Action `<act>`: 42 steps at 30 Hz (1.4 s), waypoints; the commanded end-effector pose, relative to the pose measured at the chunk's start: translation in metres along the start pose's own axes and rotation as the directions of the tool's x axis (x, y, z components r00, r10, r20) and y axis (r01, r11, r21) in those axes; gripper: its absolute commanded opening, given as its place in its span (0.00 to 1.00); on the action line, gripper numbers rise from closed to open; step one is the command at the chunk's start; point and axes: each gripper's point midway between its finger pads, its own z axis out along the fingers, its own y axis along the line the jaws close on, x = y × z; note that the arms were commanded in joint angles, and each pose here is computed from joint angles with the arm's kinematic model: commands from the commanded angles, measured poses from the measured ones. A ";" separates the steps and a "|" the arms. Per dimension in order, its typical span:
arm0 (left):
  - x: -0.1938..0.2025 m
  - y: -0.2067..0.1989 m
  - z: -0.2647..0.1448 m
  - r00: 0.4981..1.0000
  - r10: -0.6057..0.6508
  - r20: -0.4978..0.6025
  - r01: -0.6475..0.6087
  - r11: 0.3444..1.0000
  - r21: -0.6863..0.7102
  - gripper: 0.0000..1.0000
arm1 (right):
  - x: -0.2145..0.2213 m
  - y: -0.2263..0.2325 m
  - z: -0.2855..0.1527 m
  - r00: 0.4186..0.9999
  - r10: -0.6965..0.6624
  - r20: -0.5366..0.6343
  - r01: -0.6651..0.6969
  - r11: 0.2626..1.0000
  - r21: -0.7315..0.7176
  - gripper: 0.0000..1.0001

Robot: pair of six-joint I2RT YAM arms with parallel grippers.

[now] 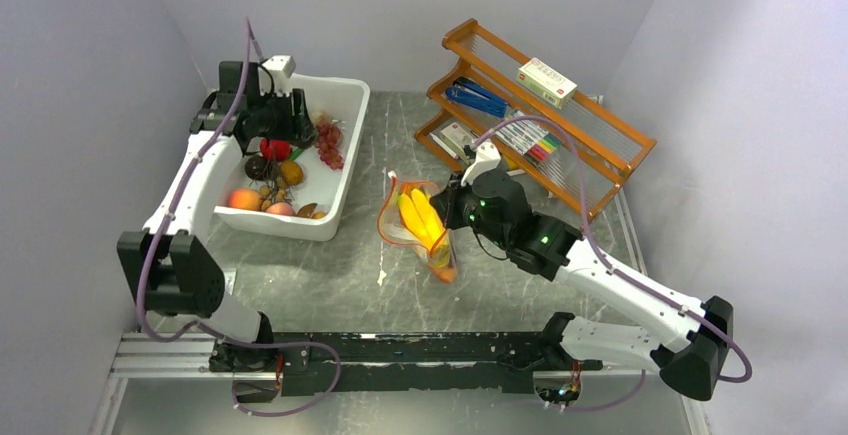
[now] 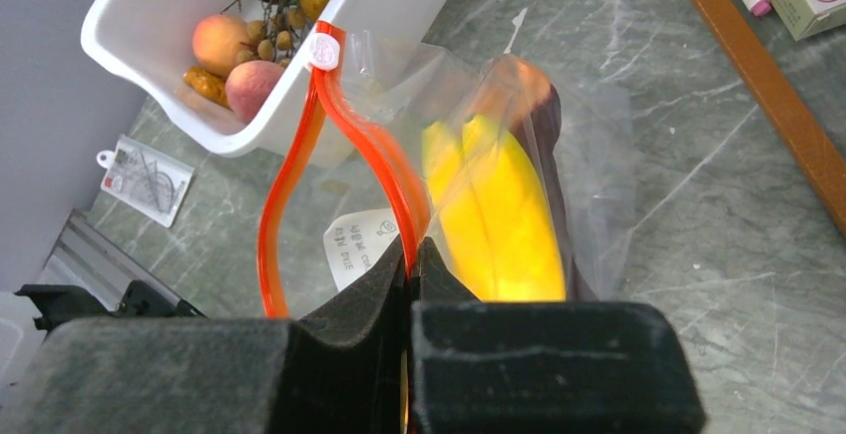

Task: Place the food in the zip-top bag and seal the zipper
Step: Place the fake fruit in the zipper food storage bag.

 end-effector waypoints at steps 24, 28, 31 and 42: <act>0.040 -0.220 -0.152 0.981 -0.191 0.035 0.077 0.548 0.833 0.41 | -0.011 0.018 0.008 0.995 0.094 0.037 -0.092 0.994 -0.062 0.00; 0.045 -0.240 -0.155 0.983 -0.180 0.015 0.079 0.505 0.860 0.40 | -0.010 0.016 0.007 0.995 0.094 0.032 -0.092 0.994 -0.051 0.00; 0.047 -0.252 -0.154 0.985 -0.174 0.009 0.079 0.491 0.868 0.42 | -0.010 0.016 0.005 0.994 0.104 0.037 -0.102 0.993 -0.057 0.00; 0.076 -0.281 -0.124 0.993 -0.107 -0.056 0.105 0.533 0.840 0.42 | -0.018 0.020 0.007 0.991 0.116 0.063 -0.112 0.991 -0.067 0.00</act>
